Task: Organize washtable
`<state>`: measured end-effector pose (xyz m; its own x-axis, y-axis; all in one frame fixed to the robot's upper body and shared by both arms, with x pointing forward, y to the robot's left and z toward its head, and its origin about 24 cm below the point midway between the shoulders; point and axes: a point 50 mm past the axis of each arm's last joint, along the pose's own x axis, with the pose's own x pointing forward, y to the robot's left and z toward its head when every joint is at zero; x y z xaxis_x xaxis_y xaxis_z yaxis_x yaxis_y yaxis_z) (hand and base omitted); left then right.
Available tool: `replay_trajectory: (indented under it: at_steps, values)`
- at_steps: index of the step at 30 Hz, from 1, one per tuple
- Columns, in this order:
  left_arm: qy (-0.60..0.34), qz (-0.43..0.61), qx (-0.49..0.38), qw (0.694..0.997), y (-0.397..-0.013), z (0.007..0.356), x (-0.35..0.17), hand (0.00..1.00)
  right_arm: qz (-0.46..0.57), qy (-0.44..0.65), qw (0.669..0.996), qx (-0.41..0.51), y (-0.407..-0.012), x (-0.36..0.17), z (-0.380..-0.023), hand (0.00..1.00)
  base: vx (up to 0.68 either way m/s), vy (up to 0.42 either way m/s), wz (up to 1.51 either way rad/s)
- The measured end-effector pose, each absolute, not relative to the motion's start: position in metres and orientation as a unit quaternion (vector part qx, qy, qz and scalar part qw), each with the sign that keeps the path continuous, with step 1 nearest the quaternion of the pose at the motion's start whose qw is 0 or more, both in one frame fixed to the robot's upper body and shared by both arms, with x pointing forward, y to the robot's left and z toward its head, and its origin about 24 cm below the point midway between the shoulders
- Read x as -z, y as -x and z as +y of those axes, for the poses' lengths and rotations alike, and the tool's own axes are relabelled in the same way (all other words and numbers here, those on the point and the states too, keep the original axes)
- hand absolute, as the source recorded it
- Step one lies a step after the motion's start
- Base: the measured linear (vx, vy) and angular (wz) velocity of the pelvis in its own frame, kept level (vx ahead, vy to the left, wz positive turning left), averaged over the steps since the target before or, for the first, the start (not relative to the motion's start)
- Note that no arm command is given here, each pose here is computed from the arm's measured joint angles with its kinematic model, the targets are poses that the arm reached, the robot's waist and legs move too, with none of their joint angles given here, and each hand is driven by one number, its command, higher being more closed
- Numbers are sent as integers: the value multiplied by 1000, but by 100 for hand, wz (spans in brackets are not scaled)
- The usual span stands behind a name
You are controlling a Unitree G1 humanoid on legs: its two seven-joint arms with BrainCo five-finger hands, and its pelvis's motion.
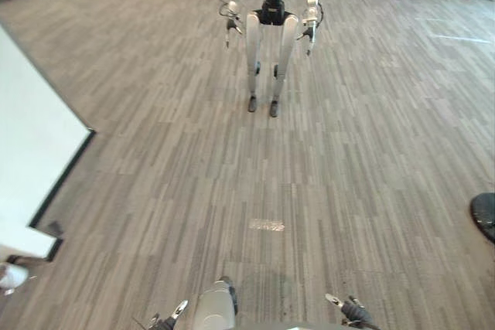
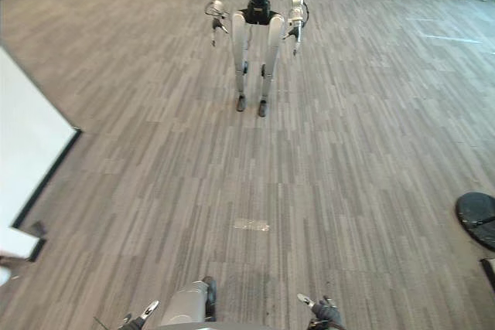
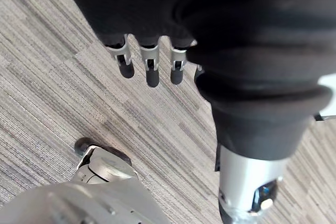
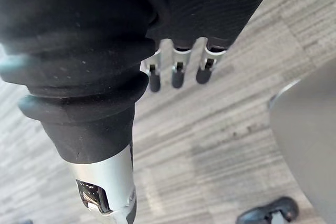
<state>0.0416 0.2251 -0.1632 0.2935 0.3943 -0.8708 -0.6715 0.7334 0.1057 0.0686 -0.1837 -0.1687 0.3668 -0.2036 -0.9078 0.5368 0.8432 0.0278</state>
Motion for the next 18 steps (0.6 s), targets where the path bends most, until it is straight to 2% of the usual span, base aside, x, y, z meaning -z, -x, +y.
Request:
replay_trajectory:
  at_steps: [4, 10, 13, 18]
  values:
    - [137, 494, -324, 795, -44, 223, 164, 0, 506, -156, 819, 221, -73, 167, -190, 0, 371, 76, 4]
    - [139, 485, -332, 797, -47, 224, 162, 0, 501, -150, 826, 211, -74, 165, -187, 0, 221, -140, 11]
    - [161, 493, -321, 793, -47, 203, 166, 0, 497, -128, 830, 216, -75, 163, -203, 0, 216, -179, 11]
    - [164, 490, -314, 796, -48, 196, 167, 0, 503, -124, 827, 218, -71, 164, -205, 0, 126, -54, -5]
